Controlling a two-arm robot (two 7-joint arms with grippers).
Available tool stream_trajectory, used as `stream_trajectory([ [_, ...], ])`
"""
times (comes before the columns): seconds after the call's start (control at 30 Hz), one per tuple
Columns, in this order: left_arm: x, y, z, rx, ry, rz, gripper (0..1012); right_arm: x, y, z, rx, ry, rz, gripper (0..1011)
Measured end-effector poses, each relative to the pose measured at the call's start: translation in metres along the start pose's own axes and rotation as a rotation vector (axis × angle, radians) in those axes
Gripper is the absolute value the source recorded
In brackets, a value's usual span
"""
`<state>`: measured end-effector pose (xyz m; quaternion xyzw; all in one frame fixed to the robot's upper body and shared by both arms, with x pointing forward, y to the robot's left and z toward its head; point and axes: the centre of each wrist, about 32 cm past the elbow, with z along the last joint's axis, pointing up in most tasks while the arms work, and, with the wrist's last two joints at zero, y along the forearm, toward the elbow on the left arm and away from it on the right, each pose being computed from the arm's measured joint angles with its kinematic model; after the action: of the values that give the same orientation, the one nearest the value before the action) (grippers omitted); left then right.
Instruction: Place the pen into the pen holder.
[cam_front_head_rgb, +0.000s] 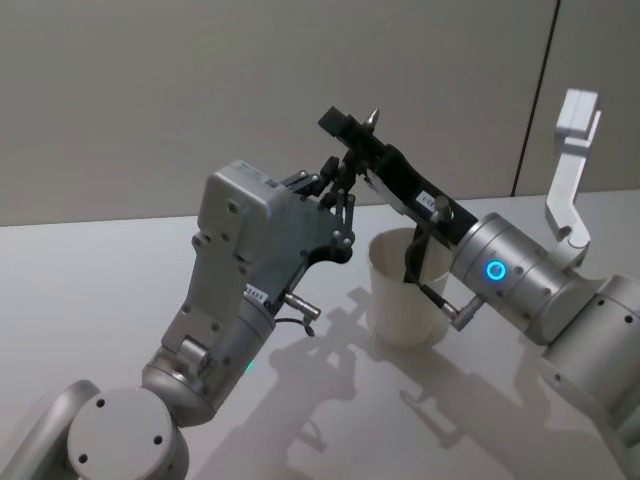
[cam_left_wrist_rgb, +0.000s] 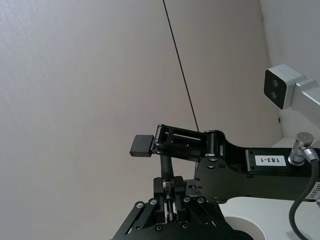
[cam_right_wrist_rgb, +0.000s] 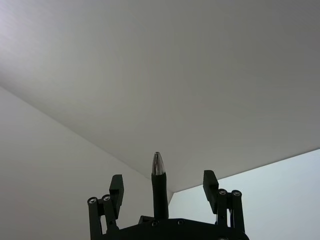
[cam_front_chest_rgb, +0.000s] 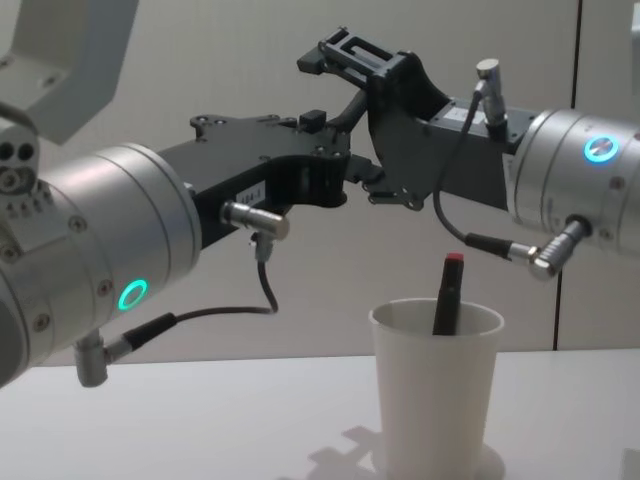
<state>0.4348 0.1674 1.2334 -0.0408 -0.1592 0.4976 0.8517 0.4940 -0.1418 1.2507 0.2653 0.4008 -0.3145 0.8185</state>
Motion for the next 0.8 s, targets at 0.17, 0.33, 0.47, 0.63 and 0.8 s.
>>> stream_trajectory([
  [0.17,0.0,0.0,0.0,0.0,0.0,0.0,117,-0.0001,0.0004,0.0,0.004,0.0,0.002,1004],
  [0.33,0.0,0.0,0.0,0.0,0.0,0.0,117,-0.0002,0.0006,0.0002,0.009,-0.002,0.002,1004],
  [0.47,0.0,0.0,0.0,0.0,0.0,0.0,117,0.0,0.0007,0.0002,0.011,-0.003,0.001,1004],
  [0.63,0.0,0.0,0.0,0.0,0.0,0.0,118,0.0,0.0007,0.0003,0.012,-0.003,0.0,1004],
  [0.8,0.0,0.0,0.0,0.0,0.0,0.0,117,0.0003,0.0006,0.0003,0.013,-0.004,-0.001,931],
])
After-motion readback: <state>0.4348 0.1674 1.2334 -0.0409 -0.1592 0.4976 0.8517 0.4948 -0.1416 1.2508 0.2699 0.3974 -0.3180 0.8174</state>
